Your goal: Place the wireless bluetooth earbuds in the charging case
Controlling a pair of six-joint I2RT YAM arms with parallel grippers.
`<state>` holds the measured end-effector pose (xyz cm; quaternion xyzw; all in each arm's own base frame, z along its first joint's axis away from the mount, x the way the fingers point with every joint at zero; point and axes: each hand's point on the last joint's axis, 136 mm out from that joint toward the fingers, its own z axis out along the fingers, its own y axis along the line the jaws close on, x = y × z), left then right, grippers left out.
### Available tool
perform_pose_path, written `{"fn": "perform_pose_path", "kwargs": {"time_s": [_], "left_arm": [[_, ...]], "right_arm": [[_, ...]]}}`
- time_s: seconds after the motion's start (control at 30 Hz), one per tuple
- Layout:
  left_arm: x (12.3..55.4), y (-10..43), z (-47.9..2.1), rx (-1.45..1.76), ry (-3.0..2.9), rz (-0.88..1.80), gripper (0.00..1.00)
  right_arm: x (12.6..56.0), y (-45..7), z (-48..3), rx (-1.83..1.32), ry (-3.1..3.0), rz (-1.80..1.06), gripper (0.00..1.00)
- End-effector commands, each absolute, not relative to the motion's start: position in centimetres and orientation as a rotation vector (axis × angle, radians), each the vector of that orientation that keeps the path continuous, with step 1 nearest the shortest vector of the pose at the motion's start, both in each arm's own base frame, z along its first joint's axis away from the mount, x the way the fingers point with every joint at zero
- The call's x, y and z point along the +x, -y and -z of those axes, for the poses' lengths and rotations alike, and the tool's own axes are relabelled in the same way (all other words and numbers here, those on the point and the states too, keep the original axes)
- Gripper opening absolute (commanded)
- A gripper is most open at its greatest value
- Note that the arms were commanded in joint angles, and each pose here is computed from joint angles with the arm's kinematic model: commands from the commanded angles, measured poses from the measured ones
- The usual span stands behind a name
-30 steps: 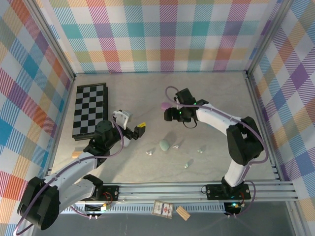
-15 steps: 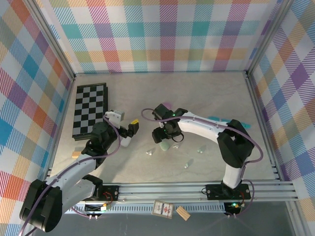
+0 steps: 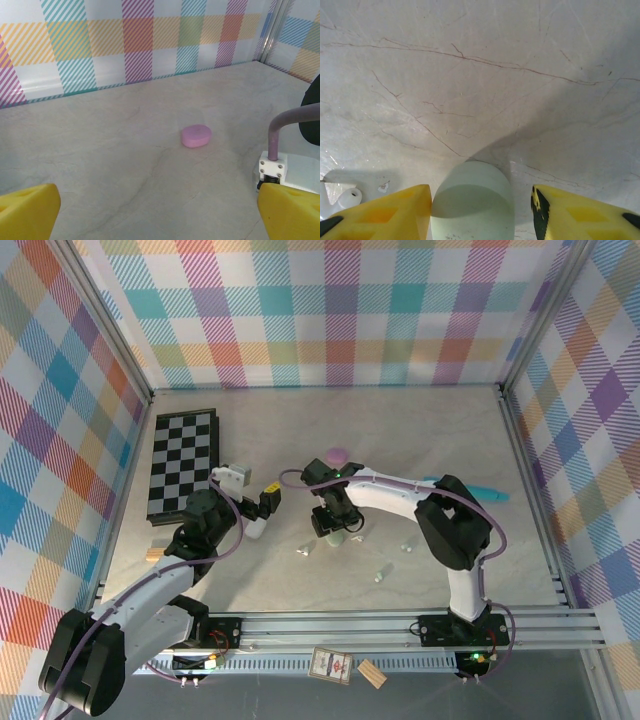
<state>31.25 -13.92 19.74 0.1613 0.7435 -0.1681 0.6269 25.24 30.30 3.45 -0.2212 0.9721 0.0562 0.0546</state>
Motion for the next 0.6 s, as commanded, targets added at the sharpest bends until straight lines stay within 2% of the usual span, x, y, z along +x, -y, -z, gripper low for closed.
{"fn": "perform_pose_path", "kwargs": {"time_s": [0.0,0.2,0.33,0.47,0.57], "left_arm": [[31.2,13.7,-20.0,0.357,-1.685,0.391,1.00],[31.1,13.7,-20.0,0.359,-1.686,0.394,1.00],[31.1,13.8,-20.0,0.361,-1.687,0.399,1.00],[31.1,14.3,-20.4,0.368,-1.669,0.427,1.00],[31.1,15.1,-20.8,0.392,-1.651,0.451,1.00]], "right_arm": [[24.8,-30.4,-3.0,-0.657,-2.991,-0.153,0.55],[24.5,-30.7,-2.7,-0.643,-3.017,-0.177,0.56],[24.6,-30.5,-3.0,-0.628,-3.012,-0.167,0.46],[25.5,-29.8,-4.6,-0.543,-2.973,-0.187,0.42],[26.5,-29.4,-6.4,-0.401,-2.932,-0.322,0.41]]}}
